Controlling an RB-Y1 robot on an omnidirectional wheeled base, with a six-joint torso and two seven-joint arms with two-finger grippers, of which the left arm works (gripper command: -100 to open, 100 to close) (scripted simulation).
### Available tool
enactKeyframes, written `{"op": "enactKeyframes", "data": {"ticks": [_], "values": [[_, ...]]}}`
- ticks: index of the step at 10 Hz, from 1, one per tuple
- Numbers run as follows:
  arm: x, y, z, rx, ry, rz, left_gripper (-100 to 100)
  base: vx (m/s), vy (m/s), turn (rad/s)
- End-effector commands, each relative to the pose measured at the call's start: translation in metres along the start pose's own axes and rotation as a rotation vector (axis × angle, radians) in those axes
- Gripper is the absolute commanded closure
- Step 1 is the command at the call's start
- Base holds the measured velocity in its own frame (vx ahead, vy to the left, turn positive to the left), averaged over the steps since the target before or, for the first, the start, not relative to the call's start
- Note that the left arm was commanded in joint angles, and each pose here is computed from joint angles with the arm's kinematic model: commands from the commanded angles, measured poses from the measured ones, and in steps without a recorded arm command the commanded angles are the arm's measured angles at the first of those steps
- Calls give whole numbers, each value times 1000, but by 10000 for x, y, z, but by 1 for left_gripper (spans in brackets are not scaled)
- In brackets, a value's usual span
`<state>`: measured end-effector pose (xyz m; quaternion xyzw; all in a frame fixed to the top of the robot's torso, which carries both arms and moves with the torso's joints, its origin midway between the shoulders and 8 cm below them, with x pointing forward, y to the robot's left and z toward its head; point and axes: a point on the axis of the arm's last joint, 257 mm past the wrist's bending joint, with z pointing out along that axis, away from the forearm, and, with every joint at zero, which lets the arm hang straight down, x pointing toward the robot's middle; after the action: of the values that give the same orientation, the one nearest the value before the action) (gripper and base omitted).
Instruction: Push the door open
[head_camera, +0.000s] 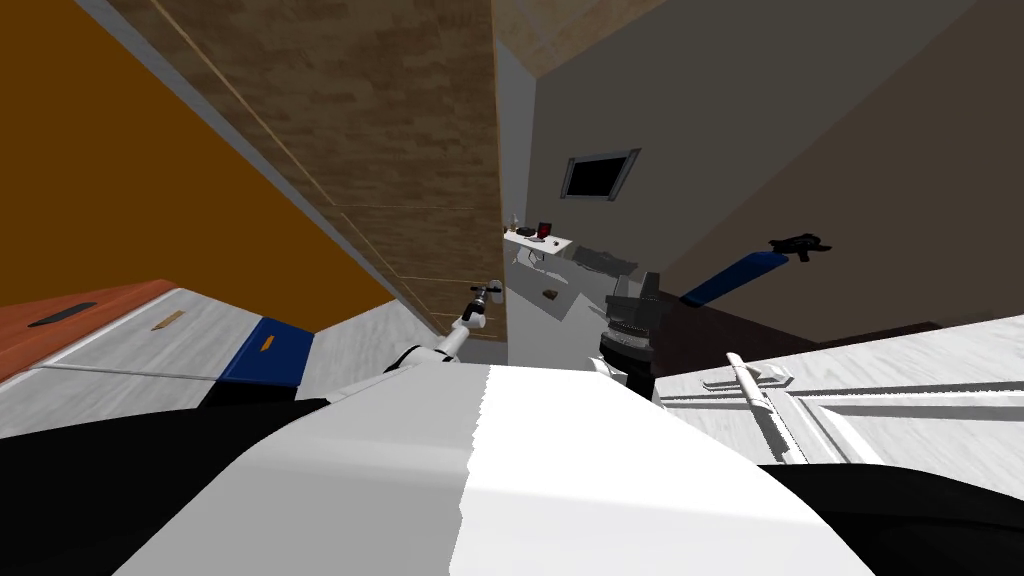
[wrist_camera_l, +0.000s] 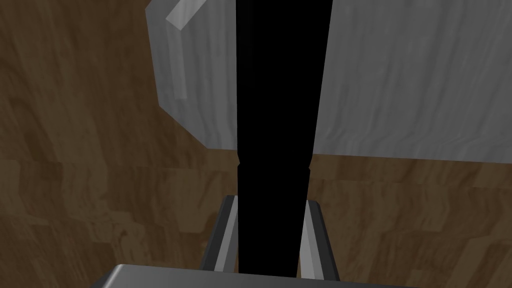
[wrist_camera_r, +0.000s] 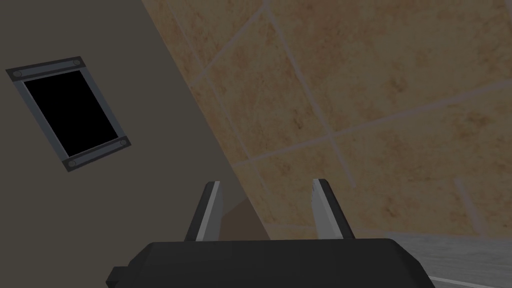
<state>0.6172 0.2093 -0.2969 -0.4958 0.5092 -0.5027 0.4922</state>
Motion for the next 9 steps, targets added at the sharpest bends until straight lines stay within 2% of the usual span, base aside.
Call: {"op": "enactKeyframes", "data": {"ticks": [1, 5, 6, 9], "values": [[-102, -42, 19, 10, -19, -1, 100, 153, -124, 56], [-311, -42, 18, 10, -58, -3, 100, 145, -123, 63], [-325, -12, 1, 3, -58, -1, 100, 63, -37, 46], [-566, -29, -5, 6, -101, 0, 100, 150, -78, 63]]}}
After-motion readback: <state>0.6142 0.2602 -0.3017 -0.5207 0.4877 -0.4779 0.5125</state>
